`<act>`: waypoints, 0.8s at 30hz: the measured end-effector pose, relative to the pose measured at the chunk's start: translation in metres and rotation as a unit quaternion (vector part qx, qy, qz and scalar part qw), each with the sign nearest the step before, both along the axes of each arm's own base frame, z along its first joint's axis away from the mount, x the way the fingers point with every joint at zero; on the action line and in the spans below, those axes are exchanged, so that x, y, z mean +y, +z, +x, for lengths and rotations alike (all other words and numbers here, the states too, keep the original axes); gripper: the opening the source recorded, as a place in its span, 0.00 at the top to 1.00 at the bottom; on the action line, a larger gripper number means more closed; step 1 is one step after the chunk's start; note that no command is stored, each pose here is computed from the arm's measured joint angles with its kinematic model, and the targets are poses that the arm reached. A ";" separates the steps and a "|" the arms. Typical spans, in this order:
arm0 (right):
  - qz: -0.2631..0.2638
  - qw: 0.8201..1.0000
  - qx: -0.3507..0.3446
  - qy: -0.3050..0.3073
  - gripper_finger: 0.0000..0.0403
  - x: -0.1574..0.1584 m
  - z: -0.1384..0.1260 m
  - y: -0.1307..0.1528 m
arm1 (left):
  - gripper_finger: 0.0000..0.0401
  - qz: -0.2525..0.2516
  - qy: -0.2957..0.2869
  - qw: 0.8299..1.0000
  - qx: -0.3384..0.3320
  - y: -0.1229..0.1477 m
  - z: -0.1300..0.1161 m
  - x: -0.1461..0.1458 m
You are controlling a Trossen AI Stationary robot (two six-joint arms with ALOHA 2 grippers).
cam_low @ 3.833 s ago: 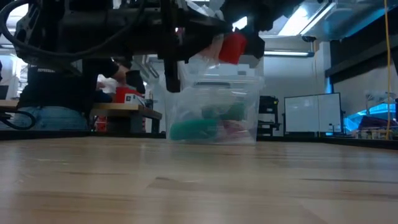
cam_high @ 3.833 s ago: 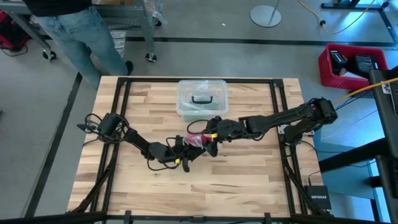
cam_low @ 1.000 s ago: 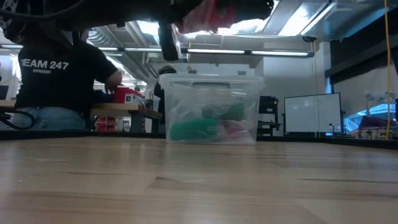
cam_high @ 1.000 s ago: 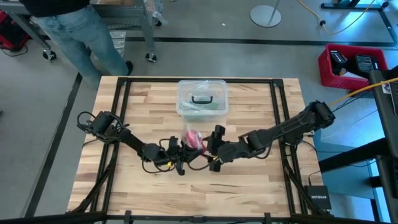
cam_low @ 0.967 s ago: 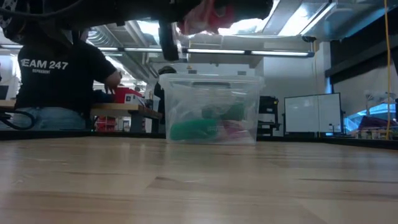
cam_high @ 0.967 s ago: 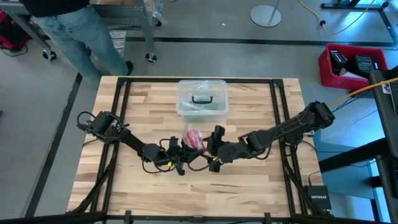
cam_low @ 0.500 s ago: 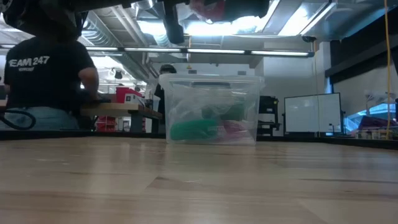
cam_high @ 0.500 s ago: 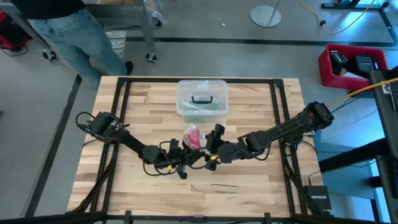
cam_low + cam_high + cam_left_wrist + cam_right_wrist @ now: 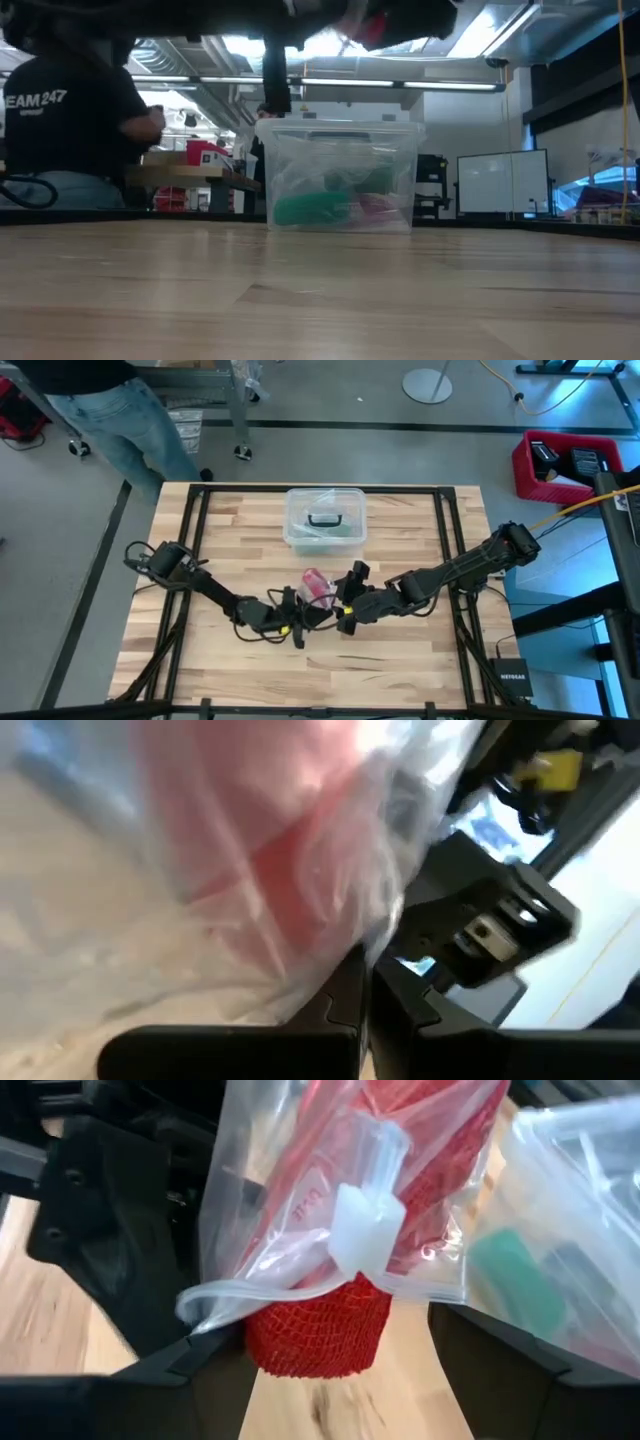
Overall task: Roll bandage
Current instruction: Put the red bandage into the transparent zip bag
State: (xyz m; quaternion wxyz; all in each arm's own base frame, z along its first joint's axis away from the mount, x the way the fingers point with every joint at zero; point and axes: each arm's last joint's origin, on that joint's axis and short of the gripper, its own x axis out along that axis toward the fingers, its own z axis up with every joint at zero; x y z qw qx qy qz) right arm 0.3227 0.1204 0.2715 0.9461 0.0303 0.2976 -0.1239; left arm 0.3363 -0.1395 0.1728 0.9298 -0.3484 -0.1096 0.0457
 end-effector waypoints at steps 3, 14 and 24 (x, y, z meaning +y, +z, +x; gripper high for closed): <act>0.003 1.000 0.014 -0.010 0.29 0.003 -0.005 -0.011 | 1.00 -0.045 -0.005 0.999 0.003 -0.014 0.006 0.005; 0.045 0.999 0.031 0.004 0.29 0.004 -0.016 -0.058 | 1.00 -0.062 -0.132 0.989 -0.029 -0.027 0.031 0.002; 0.067 0.996 0.059 -0.012 0.29 0.001 -0.025 -0.077 | 0.99 -0.042 -0.113 0.988 0.096 -0.050 0.037 0.008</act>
